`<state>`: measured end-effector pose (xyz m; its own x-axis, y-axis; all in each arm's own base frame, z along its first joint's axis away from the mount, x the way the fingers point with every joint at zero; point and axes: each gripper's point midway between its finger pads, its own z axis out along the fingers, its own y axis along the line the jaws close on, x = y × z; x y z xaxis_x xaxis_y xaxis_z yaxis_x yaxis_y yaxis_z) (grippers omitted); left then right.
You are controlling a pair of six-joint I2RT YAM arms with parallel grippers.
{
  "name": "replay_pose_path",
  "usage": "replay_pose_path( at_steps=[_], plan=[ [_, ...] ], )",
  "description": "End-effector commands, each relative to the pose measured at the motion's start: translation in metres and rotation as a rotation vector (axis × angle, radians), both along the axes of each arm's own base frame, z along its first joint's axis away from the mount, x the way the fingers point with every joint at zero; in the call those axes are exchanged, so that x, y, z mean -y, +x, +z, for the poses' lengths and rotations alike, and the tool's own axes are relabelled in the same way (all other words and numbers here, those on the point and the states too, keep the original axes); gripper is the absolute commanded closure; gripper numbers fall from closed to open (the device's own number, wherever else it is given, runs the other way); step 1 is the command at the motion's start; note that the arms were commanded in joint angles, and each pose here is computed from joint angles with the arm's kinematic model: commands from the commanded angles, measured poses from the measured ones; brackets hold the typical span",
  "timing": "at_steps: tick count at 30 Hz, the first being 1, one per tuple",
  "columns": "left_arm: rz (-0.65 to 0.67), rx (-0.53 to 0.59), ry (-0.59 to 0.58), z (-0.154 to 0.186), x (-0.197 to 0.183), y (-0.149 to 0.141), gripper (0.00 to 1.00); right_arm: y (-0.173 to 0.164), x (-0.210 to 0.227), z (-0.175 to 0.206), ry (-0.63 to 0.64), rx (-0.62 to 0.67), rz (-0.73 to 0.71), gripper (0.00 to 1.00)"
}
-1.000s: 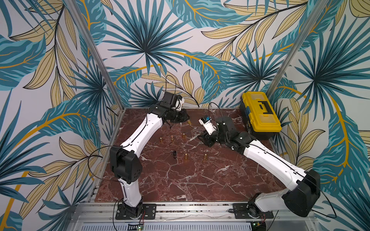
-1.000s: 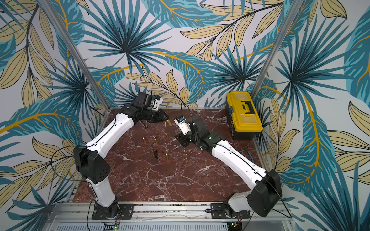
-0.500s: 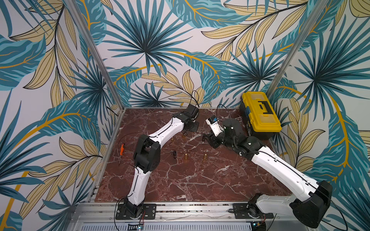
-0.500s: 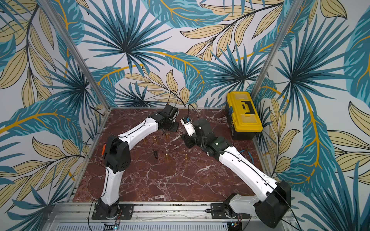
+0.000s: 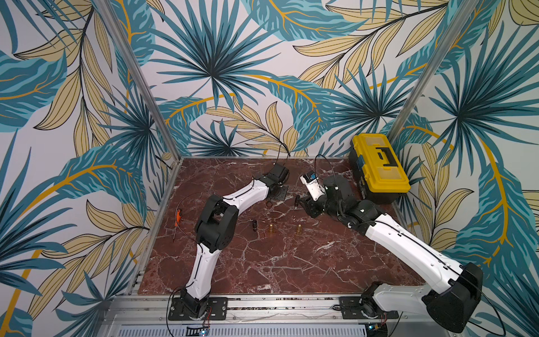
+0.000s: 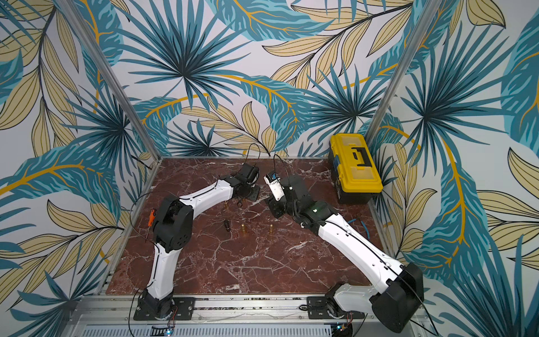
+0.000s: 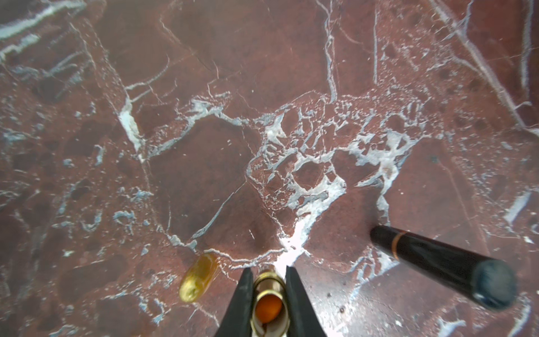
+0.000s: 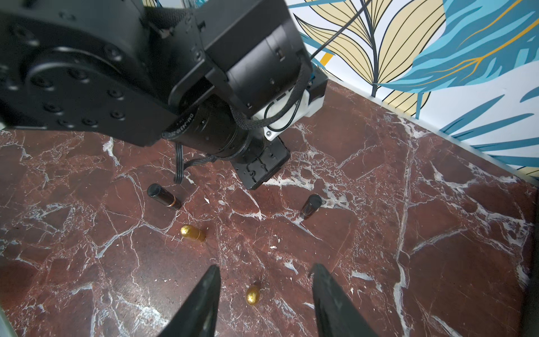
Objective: Open the lipstick cap
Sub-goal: Place the lipstick at the center of the board.
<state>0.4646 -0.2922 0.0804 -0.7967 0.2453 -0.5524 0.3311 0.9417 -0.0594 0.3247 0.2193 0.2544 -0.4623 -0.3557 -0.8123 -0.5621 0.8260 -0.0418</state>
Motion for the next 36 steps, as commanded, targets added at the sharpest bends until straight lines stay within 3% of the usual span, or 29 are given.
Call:
replay_pose_path(
  at_steps=[1,13,19,23,36],
  plan=[
    [0.004,0.064,-0.062,0.014,0.008,0.006,0.9,-0.005,0.006,-0.007,-0.012,-0.018,-0.017,0.48],
    [0.009,0.033,-0.069,-0.005,0.004,-0.005,0.84,-0.003,0.002,-0.01,-0.006,-0.038,-0.014,0.47],
    [0.016,0.038,-0.078,-0.001,0.004,-0.007,0.61,-0.002,0.0,-0.011,-0.002,-0.041,-0.009,0.47],
    [0.014,0.056,-0.091,0.01,0.005,-0.005,0.52,-0.002,0.0,-0.009,0.001,-0.039,-0.008,0.48],
    [-0.017,0.139,-0.165,0.066,0.015,-0.005,0.46,-0.005,0.005,-0.006,0.02,-0.018,-0.027,0.47]
  ],
)
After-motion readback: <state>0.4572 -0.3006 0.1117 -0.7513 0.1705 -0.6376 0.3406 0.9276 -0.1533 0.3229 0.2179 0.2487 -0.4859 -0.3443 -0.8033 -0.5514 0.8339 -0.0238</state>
